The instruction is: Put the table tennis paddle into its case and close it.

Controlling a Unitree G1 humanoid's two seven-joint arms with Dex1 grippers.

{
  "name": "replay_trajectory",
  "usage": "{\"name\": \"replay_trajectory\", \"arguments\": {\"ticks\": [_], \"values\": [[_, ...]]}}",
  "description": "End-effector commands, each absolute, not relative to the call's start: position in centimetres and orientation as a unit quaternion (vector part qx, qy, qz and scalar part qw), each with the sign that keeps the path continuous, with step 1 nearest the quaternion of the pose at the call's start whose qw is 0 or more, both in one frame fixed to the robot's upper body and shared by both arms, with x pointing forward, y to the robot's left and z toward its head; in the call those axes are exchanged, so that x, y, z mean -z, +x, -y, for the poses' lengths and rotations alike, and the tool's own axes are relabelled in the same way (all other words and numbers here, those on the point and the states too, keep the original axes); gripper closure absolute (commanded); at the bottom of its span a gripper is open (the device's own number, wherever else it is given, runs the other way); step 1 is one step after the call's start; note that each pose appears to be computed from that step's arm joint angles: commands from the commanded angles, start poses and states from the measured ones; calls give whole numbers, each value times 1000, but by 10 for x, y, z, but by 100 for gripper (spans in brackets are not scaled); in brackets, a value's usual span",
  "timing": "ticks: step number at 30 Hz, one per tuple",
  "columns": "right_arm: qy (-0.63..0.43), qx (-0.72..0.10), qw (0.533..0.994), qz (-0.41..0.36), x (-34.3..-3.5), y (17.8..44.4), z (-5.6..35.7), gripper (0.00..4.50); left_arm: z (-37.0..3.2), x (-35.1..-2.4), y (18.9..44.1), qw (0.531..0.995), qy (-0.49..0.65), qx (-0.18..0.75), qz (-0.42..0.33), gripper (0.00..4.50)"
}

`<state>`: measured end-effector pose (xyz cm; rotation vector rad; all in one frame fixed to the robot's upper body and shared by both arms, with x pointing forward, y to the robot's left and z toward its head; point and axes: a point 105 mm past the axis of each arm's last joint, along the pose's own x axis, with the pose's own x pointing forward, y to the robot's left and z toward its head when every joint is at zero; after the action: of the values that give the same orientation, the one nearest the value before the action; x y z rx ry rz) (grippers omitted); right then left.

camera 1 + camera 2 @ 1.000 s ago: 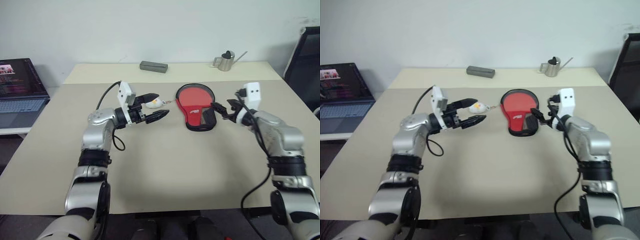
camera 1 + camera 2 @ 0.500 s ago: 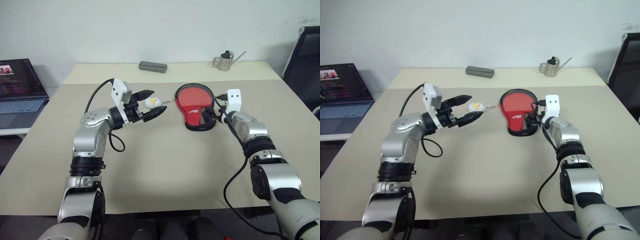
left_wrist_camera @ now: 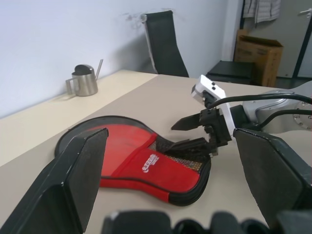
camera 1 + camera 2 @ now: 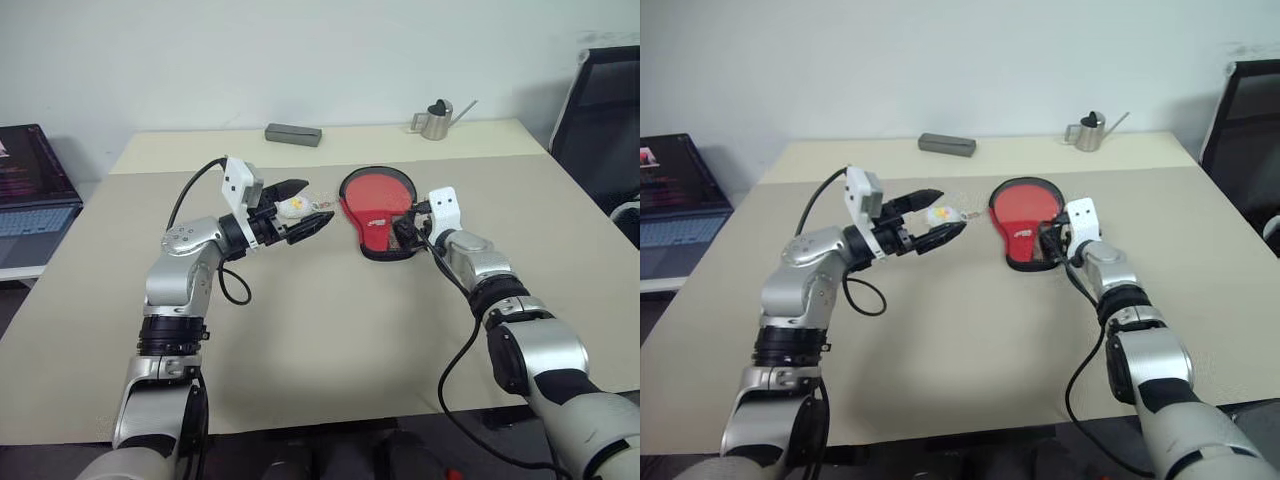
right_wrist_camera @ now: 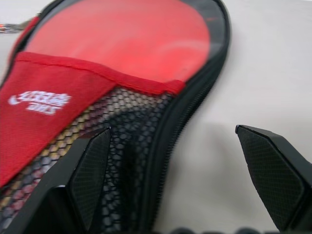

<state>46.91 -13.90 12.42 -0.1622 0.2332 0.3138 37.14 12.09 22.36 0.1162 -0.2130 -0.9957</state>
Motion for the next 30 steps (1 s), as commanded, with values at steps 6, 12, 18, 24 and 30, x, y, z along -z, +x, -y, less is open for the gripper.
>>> {"name": "replay_trajectory", "arguments": {"ticks": [6, 12, 18, 24, 30], "values": [[-67, -180, 971, -140, -114, 467, 116, 5, -121, -234, 368, 867, 68, 480, 119, 0], [-53, -176, 970, -161, -105, 464, 118, 5, -123, -233, 368, 867, 70, 479, 117, 0], [-42, -183, 965, -181, -95, 461, 115, 159, -127, -233, 368, 869, 73, 476, 116, 0], [-44, -194, 961, -191, -91, 458, 107, 364, -131, -233, 368, 870, 76, 473, 115, 0], [-40, -189, 963, -187, -93, 460, 105, 445, -133, -231, 367, 872, 77, 470, 113, 0]]}}
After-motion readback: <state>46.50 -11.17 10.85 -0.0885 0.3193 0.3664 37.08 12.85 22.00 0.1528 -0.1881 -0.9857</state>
